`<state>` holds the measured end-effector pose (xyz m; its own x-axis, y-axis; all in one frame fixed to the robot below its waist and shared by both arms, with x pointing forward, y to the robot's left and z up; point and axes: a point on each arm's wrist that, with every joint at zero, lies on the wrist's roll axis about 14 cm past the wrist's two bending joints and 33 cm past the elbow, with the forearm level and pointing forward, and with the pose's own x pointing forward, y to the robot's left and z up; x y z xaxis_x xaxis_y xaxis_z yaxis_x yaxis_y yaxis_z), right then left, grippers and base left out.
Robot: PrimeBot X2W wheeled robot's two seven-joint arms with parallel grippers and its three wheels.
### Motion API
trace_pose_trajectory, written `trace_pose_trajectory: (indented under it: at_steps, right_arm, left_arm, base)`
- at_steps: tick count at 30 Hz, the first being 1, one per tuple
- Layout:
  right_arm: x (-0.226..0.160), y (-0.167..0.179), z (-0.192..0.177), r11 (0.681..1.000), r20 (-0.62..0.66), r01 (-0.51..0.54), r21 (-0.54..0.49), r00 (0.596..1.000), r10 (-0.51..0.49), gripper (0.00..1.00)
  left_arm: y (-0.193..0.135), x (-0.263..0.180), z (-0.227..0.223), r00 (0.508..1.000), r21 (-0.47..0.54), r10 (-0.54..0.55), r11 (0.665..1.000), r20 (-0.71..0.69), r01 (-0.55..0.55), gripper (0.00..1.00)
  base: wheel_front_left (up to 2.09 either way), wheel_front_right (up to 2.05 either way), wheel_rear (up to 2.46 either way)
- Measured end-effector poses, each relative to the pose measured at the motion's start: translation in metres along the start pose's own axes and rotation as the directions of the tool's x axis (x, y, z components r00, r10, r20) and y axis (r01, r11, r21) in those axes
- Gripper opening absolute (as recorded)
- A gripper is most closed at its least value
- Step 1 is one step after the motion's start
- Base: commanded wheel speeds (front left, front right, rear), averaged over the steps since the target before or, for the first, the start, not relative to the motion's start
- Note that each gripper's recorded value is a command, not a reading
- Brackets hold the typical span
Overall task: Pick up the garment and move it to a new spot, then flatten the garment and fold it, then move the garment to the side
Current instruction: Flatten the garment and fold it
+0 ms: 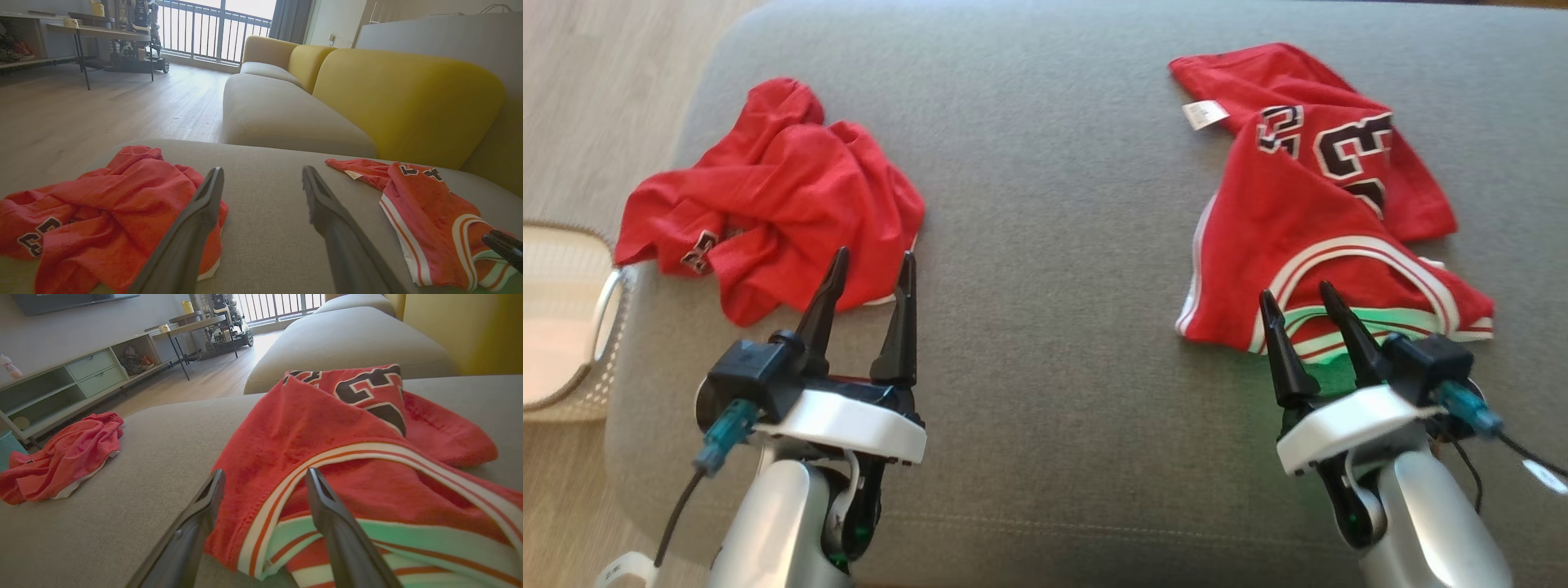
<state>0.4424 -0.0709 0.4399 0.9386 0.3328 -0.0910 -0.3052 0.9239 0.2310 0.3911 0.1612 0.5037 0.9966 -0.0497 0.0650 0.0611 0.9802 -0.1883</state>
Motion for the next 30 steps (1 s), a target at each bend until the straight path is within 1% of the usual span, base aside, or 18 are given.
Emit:
trace_pose_trajectory:
  at_steps: [2,7,12,13,14,15,18,20,22,23,24,25,28,30]
  right_arm:
    - [0.007,0.002,-0.009,1.0,-0.028,-0.006,0.019,1.0,0.006,1.0]
    - [0.016,0.004,-0.033,0.999,-0.105,-0.002,0.051,0.994,0.008,1.0]
    - [0.02,0.012,-0.041,0.996,-0.13,-0.012,0.093,0.991,0.024,1.0]
    - [0.022,0.015,-0.042,0.995,-0.136,-0.019,0.102,0.99,0.033,0.73]
    - [0.022,0.018,-0.043,0.994,-0.139,-0.029,0.104,0.989,0.044,0.19]
    - [0.024,0.021,-0.043,0.994,-0.139,-0.038,0.104,0.989,0.052,0.0]
    - [0.029,0.027,-0.037,0.993,-0.122,-0.06,0.099,0.99,0.071,0.0]
    - [0.034,0.028,-0.023,0.993,-0.081,-0.067,0.097,0.994,0.075,0.0]
    - [0.039,0.023,0.001,0.993,-0.006,-0.058,0.099,0.998,0.059,0.0]
    - [0.04,0.018,0.014,0.994,0.034,-0.048,0.101,0.998,0.044,0.0]
    - [0.041,0.013,0.028,0.994,0.076,-0.037,0.101,0.997,0.029,0.0]
    - [0.04,0.009,0.042,0.995,0.118,-0.03,0.098,0.993,0.018,0.0]
    - [0.036,0.008,0.074,0.999,0.206,-0.032,0.035,0.978,0.025,0.0]
    - [0.033,0.015,0.09,0.999,0.243,-0.049,-0.009,0.969,0.05,0.0]
  left_arm:
    - [0.003,-0.001,-0.003,1.0,0.027,0.007,1.0,-0.011,-0.006,1.0]
    - [0.011,-0.002,-0.004,0.999,0.023,0.038,0.999,-0.017,-0.037,1.0]
    - [0.01,-0.003,-0.004,0.999,0.013,0.041,0.999,-0.017,-0.041,1.0]
    - [0.011,-0.003,-0.004,0.999,0.014,0.043,0.999,-0.017,-0.043,1.0]
    - [0.011,-0.003,-0.004,0.999,0.014,0.044,0.999,-0.017,-0.044,1.0]
    - [0.011,-0.003,-0.004,0.999,0.015,0.046,0.999,-0.018,-0.046,1.0]
    - [0.012,-0.003,-0.005,0.998,0.006,0.052,0.999,-0.02,-0.052,1.0]
    - [0.011,-0.002,-0.005,0.999,0.005,0.049,0.999,-0.018,-0.049,1.0]
    - [0.01,-0.002,-0.003,0.999,-0.016,0.049,0.999,-0.014,-0.049,1.0]
    - [0.01,-0.002,-0.003,0.999,-0.041,0.053,0.998,-0.012,-0.054,1.0]
    - [0.01,-0.001,-0.002,0.998,-0.069,0.057,0.996,-0.009,-0.058,1.0]
    - [0.008,-0.001,-0.001,0.998,-0.076,0.055,0.996,-0.007,-0.055,1.0]
    - [0.001,0.0,0.003,0.999,-0.079,0.035,0.996,0.006,-0.034,1.0]
    - [-0.002,0.0,0.006,1.0,-0.08,0.025,0.996,0.015,-0.024,1.0]
  base:
    - [0.0,0.0,0.0]
    - [0.0,0.0,0.0]
    - [0.0,0.0,0.0]
    - [0.0,0.0,0.0]
    - [0.0,0.0,0.0]
    - [0.0,0.0,0.0]
    - [0.0,0.0,0.0]
    - [0.0,0.0,0.0]
    - [0.0,0.0,0.0]
    - [0.0,0.0,0.0]
    - [0.0,0.0,0.0]
    - [0.0,0.0,0.0]
    - [0.0,0.0,0.0]
    - [0.0,0.0,0.0]
